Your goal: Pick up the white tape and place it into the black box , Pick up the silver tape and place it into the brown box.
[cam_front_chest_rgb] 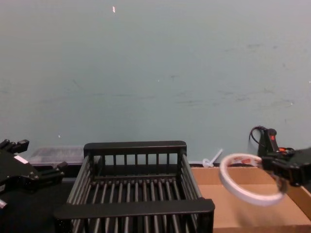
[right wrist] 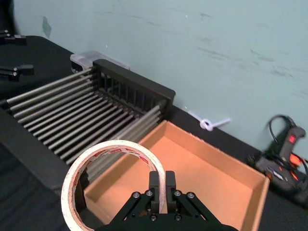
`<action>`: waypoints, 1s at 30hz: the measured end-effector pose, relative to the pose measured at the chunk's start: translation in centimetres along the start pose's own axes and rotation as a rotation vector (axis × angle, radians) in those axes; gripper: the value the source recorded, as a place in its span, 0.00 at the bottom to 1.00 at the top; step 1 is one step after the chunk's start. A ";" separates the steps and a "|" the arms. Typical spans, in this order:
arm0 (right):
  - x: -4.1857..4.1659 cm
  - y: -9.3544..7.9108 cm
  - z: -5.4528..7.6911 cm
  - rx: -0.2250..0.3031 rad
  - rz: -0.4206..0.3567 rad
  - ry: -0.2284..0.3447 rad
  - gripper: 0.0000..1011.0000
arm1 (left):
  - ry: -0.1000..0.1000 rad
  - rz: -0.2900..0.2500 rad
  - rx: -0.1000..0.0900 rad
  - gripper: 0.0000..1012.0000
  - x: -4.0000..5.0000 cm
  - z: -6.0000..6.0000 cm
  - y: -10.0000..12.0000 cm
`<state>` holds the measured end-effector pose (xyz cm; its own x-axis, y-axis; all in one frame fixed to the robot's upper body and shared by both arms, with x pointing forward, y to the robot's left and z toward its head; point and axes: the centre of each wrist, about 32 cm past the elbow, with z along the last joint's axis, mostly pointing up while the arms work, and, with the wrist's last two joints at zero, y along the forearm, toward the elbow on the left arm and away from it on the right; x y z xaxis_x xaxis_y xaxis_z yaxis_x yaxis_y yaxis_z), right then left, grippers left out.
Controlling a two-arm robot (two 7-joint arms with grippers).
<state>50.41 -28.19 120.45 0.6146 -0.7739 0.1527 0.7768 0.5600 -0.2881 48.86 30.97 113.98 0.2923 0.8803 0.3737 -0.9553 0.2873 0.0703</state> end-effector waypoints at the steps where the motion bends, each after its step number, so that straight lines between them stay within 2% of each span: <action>1: -0.01 0.3 0.1 0.002 0.003 -0.002 0.08 | 0.000 0.000 0.000 0.99 0.00 0.0 0.0; 14: -0.33 4.5 2.4 0.021 0.041 -0.042 0.08 | 0.000 0.000 0.000 0.99 0.00 0.0 0.0; 30: -1.08 8.4 3.9 0.035 0.108 -0.057 0.08 | 0.000 0.000 0.000 0.99 0.00 0.0 0.0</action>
<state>56.82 -21.49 121.59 0.7012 -0.6908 0.1761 0.7091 0.6502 -0.2728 48.86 30.97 113.98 0.2923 0.8803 0.3738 -0.9552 0.2874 0.0703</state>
